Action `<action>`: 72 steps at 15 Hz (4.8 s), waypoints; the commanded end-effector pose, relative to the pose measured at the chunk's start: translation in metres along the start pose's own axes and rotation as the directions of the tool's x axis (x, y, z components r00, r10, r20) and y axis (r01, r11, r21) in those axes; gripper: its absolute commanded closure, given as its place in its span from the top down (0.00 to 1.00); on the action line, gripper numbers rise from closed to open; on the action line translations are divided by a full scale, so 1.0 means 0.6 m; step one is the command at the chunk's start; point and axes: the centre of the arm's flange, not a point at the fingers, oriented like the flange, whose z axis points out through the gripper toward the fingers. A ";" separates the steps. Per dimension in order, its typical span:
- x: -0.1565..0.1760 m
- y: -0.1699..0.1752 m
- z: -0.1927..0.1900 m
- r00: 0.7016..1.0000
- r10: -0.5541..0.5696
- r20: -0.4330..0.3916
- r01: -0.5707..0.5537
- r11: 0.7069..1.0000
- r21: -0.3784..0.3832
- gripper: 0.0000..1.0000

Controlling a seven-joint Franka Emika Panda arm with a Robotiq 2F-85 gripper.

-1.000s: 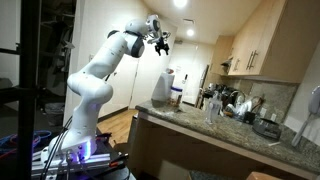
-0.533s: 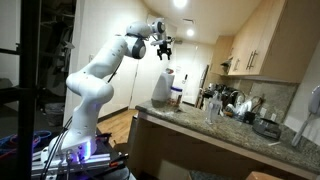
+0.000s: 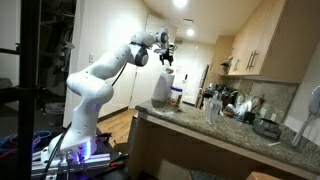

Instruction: Take the bottle on the tissue roll and put it on the table, then take the object and put it on the bottle

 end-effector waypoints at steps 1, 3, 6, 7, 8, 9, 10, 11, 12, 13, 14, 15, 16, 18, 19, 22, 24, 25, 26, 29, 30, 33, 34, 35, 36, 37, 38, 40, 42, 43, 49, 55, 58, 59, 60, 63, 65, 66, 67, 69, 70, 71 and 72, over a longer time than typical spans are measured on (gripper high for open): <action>0.001 0.000 0.002 1.000 0.002 -0.004 -0.002 1.000 0.002 1.00; 0.000 0.008 0.024 1.000 -0.030 0.000 0.030 1.000 0.004 1.00; 0.019 0.011 0.065 0.998 -0.060 -0.024 0.061 0.998 0.028 1.00; 0.023 0.012 0.077 0.996 -0.071 -0.049 0.072 0.997 0.022 1.00; 0.030 0.014 0.090 0.995 -0.079 -0.064 0.080 0.997 0.021 1.00; 0.035 0.016 0.102 0.994 -0.081 -0.070 0.083 0.996 0.026 1.00; 0.039 0.019 0.113 0.992 -0.087 -0.089 0.089 0.996 0.030 1.00; 0.044 0.020 0.125 0.990 -0.093 -0.108 0.096 0.995 0.026 1.00; 0.046 0.020 0.135 0.989 -0.095 -0.116 0.099 0.995 0.027 1.00; 0.048 0.021 0.143 0.987 -0.100 -0.127 0.105 0.994 0.034 1.00; 0.048 0.020 0.149 0.985 -0.106 -0.135 0.112 0.993 0.038 1.00; 0.049 0.018 0.155 0.985 -0.115 -0.132 0.121 0.992 0.039 1.00; 0.048 0.016 0.157 0.984 -0.121 -0.135 0.128 0.991 0.046 0.75; 0.048 0.012 0.159 0.982 -0.134 -0.133 0.140 0.989 0.042 0.66; 0.047 0.010 0.157 0.981 -0.138 -0.135 0.144 0.989 0.040 0.57; 0.049 0.006 0.145 0.977 -0.155 -0.150 0.161 0.987 0.028 0.34; 0.052 0.001 0.131 0.971 -0.166 -0.171 0.171 0.985 0.013 0.25; 0.053 -0.001 0.123 0.968 -0.171 -0.183 0.177 0.984 0.012 0.25; 0.056 -0.005 0.112 0.964 -0.169 -0.204 0.175 0.984 0.015 0.25; 0.064 -0.006 0.066 0.951 -0.130 -0.281 0.138 0.990 0.008 0.25; 0.067 -0.002 0.040 0.952 -0.082 -0.295 0.088 0.996 0.005 0.25; 0.060 0.015 -0.065 0.939 0.043 -0.342 -0.057 0.998 -0.031 0.25; 0.056 0.021 -0.109 0.924 0.069 -0.377 -0.094 0.994 -0.047 0.25; 0.048 0.027 -0.159 0.898 0.107 -0.426 -0.139 0.989 -0.044 0.25; 0.035 0.038 -0.205 0.861 0.138 -0.490 -0.171 0.985 -0.022 0.25; 0.024 0.051 -0.241 0.824 0.156 -0.545 -0.190 0.982 -0.007 0.25; 0.009 0.071 -0.264 0.789 0.175 -0.589 -0.215 0.977 0.003 0.25; -0.021 0.119 -0.292 0.712 0.203 -0.672 -0.264 0.965 0.011 0.25; -0.042 0.173 -0.308 0.631 0.252 -0.734 -0.331 0.943 0.039 0.25; -0.041 0.194 -0.315 0.588 0.280 -0.759 -0.360 0.931 0.065 0.25; -0.023 0.319 -0.301 0.313 0.263 -0.913 -0.475 0.875 0.090 0.25; -0.029 0.477 -0.277 0.248 0.204 -0.947 -0.715 0.698 -0.037 0.25; 0.070 0.503 -0.291 0.254 0.229 -0.940 -0.713 0.701 -0.022 0.50; 0.069 0.507 -0.291 0.253 0.228 -0.940 -0.713 0.701 -0.022 0.50; 0.070 0.504 -0.291 0.253 0.228 -0.940 -0.711 0.702 -0.021 0.50; 0.073 0.485 -0.291 0.255 0.233 -0.939 -0.701 0.713 -0.014 0.25; 0.059 0.532 -0.273 0.165 0.178 -0.970 -0.745 0.667 -0.004 0.25; 0.040 0.560 -0.262 0.118 0.157 -0.981 -0.774 0.633 0.009 0.25; 0.027 0.582 -0.252 0.081 0.138 -0.987 -0.794 0.608 0.020 0.25; -0.002 0.634 -0.224 0.031 0.060 -0.998 -0.829 0.560 0.008 0.25; -0.011 0.655 -0.210 0.010 0.036 -0.999 -0.851 0.525 0.010 0.25; -0.022 0.677 -0.194 -0.010 0.061 -0.998 -0.879 0.475 0.038 0.25; -0.018 0.689 -0.183 -0.046 0.125 -0.991 -0.907 0.410 0.094 0.25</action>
